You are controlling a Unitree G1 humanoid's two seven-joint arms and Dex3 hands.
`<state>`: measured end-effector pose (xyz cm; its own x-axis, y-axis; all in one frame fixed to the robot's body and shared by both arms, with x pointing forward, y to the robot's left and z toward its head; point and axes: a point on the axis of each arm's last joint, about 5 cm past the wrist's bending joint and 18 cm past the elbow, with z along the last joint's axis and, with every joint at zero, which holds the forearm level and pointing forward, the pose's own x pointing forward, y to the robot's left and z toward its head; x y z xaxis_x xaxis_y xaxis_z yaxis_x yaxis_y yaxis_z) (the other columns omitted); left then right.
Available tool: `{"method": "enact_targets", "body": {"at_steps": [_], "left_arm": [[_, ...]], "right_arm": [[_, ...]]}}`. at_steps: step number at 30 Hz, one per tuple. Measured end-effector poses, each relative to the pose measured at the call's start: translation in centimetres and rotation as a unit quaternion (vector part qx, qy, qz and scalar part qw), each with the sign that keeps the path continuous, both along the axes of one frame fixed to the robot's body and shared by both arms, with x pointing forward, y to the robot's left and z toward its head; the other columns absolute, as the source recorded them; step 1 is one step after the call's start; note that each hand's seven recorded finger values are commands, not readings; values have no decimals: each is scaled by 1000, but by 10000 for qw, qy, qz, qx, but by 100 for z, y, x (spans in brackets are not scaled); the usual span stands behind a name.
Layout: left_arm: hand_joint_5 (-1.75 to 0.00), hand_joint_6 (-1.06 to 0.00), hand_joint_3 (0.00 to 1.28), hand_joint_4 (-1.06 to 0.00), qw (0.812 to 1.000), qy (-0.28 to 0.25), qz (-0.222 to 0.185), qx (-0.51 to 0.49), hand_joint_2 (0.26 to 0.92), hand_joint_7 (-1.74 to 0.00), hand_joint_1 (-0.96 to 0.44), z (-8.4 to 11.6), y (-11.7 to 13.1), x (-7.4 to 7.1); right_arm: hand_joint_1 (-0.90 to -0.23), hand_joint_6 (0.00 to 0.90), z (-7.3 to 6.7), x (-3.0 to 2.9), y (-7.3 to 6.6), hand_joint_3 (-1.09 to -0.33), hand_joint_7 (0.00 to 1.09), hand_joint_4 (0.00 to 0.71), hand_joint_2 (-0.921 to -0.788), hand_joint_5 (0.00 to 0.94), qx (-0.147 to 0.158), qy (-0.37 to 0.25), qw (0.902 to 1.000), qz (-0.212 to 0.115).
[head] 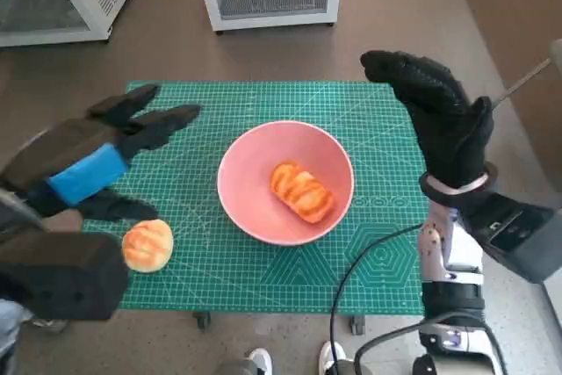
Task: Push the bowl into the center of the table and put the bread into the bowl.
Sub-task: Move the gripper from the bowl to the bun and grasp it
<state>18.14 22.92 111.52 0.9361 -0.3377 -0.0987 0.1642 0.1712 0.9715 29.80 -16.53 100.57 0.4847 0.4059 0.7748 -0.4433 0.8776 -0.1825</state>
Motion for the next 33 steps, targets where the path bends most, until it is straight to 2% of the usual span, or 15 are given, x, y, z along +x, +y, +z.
{"method": "enact_targets", "body": {"at_steps": [5,13,20,33], "left_arm": [[-1,-227,1,-18,9993,234,251,122,667,0,-104,-11,65,-135],[-2,-213,4,-15,9943,811,691,66,674,0,30,-82,132,-270],[-6,-216,6,-34,9879,1232,941,58,681,-3,102,-160,142,-328],[-7,-236,5,-62,9808,1539,1195,93,684,-6,146,-289,149,-372]], "right_arm": [[-730,67,-2,2,5,-784,437,204,-921,0,1,24,10000,17],[-734,71,-4,5,-3,-774,433,206,-921,1,38,59,10000,35],[-741,76,-8,8,-3,-767,427,207,-921,2,37,102,9999,53],[-753,83,-10,6,-15,-765,415,208,-921,1,56,139,9999,55]]}}
